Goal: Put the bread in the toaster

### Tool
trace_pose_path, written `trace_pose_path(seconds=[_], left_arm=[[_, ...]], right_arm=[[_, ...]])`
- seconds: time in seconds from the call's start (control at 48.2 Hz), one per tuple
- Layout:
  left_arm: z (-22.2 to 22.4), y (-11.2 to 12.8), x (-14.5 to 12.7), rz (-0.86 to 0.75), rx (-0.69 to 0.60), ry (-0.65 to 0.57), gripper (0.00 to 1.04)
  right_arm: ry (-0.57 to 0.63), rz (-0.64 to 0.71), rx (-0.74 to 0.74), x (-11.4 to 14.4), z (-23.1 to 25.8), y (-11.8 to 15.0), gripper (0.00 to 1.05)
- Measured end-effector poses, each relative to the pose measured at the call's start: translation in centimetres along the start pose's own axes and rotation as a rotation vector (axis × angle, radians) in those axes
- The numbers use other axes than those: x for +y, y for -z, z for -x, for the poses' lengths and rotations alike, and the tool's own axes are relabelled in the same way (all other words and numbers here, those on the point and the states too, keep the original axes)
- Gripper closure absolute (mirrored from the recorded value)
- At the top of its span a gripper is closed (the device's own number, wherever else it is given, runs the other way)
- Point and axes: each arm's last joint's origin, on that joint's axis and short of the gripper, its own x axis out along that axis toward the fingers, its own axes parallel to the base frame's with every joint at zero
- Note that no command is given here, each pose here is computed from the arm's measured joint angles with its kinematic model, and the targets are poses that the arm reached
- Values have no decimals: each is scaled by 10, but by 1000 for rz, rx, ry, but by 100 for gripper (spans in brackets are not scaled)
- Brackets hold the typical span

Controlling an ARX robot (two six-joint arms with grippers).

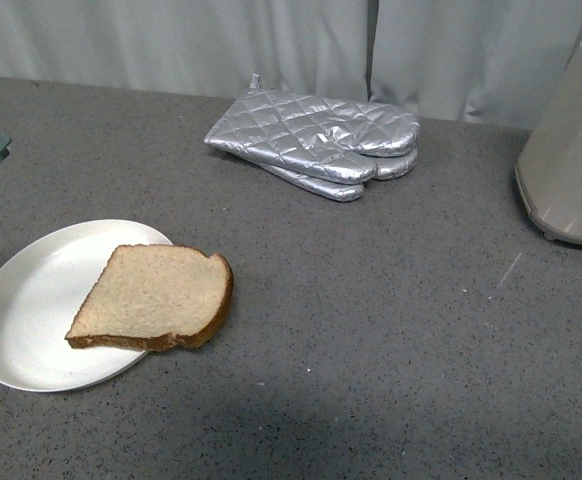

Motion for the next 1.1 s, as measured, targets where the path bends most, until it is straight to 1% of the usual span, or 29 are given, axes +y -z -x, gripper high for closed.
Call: trace_pose_path(seconds=[0.228, 0.394, 0.56, 0.726, 0.955, 1.038, 1.1], left_arm=[[-24, -11, 15, -38, 60, -22, 7], [-41, -16, 23, -88, 100, -63, 7], [-59, -12, 33, -135, 153, -99, 7], [-79, 0, 45, -188, 228, -128, 7], [-86, -3, 50, -219, 252, -144, 7], [-84, -10, 54, -232, 240, -162, 7], [-82, -21, 56, -240, 207, -170, 7]], right_arm=[[0, 0, 0, 0, 0, 0, 9], [0, 0, 0, 0, 0, 0, 9], [0, 0, 0, 0, 0, 0, 9], [0, 0, 0, 0, 0, 0, 9], [0, 0, 0, 0, 0, 0, 9], [0, 0, 0, 0, 0, 0, 9], [0, 0, 0, 0, 0, 0, 9]])
